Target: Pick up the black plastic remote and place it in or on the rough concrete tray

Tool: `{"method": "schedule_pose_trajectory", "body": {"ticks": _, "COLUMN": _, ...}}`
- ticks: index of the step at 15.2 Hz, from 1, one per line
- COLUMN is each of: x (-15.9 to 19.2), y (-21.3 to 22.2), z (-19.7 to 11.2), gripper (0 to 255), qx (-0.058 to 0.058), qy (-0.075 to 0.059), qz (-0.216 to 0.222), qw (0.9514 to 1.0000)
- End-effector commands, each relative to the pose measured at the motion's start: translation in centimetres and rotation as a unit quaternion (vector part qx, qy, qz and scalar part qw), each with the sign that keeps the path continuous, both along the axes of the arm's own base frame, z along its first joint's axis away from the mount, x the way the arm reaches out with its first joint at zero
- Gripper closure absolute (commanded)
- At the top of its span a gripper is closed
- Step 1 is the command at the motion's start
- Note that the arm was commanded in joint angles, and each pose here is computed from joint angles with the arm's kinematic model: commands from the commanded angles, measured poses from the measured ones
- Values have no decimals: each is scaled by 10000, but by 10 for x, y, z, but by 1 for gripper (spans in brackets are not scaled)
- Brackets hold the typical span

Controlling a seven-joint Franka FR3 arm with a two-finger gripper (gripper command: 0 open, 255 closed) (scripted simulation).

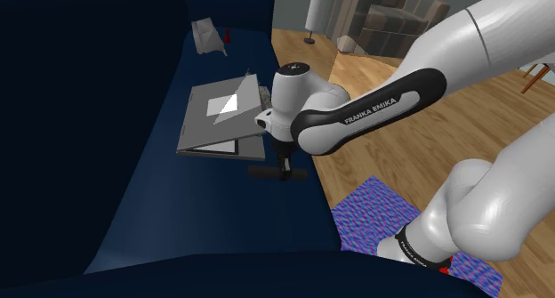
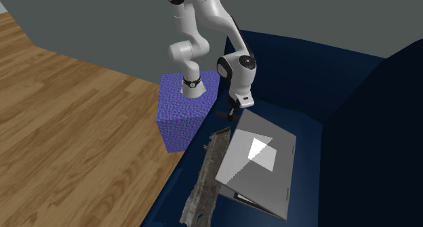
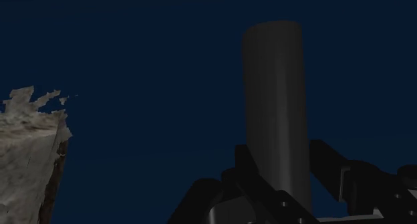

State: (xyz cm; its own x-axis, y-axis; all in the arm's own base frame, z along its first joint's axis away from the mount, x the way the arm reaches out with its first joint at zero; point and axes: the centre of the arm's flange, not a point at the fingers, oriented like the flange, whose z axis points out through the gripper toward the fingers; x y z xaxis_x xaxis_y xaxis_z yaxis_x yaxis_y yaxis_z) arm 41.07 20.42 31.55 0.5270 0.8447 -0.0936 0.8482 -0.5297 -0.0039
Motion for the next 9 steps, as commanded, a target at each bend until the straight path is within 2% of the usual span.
{"method": "schedule_pose_trajectory", "body": {"ticks": 1, "x": -4, "y": 1, "z": -5, "gripper": 255, "qx": -19, "qy": 67, "qz": 23, "qw": 10000}}
{"method": "schedule_pose_trajectory", "body": {"ticks": 6, "x": -5, "y": -1, "z": -9, "gripper": 255, "qx": -18, "qy": 67, "qz": 24, "qw": 10000}}
{"method": "schedule_pose_trajectory", "body": {"ticks": 9, "x": -4, "y": 2, "z": 5, "gripper": 255, "qx": -20, "qy": 68, "qz": 23, "qw": 10000}}
